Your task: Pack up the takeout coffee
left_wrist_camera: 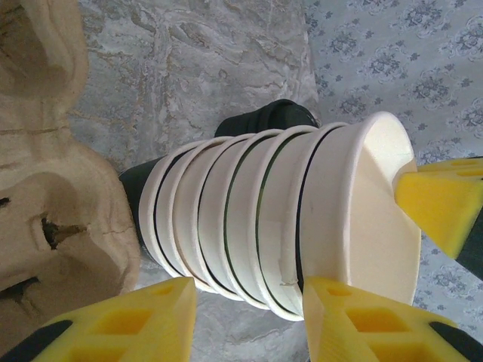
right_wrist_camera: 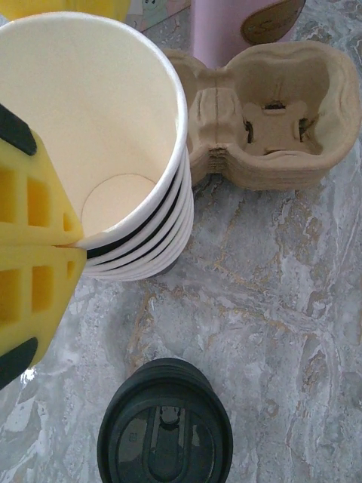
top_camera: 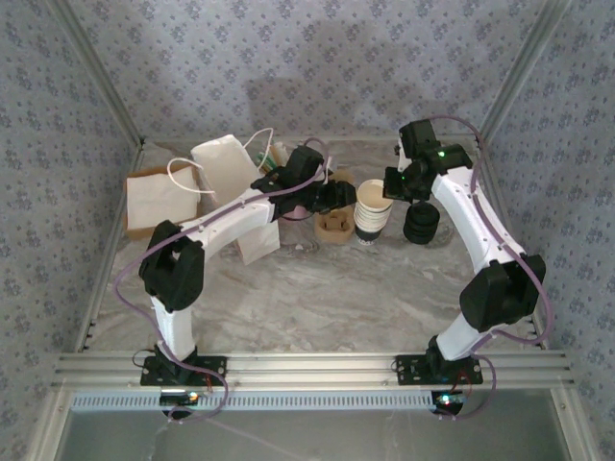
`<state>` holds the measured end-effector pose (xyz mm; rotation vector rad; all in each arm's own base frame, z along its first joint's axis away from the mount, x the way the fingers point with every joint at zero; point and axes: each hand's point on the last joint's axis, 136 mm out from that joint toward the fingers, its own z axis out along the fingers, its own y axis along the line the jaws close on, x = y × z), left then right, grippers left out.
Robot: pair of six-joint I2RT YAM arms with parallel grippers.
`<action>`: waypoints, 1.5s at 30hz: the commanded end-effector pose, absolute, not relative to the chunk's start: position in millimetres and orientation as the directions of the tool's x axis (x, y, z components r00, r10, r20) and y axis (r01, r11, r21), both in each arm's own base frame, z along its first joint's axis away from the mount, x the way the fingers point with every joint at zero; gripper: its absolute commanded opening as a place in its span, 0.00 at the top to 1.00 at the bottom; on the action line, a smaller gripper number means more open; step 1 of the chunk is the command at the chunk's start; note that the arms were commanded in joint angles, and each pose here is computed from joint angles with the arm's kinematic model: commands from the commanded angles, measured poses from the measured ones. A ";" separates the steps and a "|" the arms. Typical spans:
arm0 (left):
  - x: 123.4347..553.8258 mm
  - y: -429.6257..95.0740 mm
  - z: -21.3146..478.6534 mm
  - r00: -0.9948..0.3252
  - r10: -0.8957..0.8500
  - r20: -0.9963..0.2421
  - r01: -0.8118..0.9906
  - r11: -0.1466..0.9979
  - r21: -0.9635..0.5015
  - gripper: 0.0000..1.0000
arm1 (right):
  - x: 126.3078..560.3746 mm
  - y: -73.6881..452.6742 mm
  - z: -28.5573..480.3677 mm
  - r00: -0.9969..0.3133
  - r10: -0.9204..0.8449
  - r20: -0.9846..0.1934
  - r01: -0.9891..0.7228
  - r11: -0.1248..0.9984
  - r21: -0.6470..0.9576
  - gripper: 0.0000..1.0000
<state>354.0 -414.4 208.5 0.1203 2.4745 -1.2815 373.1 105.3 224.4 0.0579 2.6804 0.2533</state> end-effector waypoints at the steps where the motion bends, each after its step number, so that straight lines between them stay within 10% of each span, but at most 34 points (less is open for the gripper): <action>1: 356.1 -418.7 207.9 -0.937 -0.083 -0.341 0.238 0.563 -0.792 0.58 | 373.2 110.9 238.2 -0.890 0.107 -0.443 -0.002 0.971 0.239 1.00; 45: 350.4 -409.1 226.5 -0.921 -0.099 -0.377 0.268 0.542 -0.797 0.54 | 356.7 93.3 313.4 -0.812 0.165 -0.561 0.015 0.965 0.262 1.00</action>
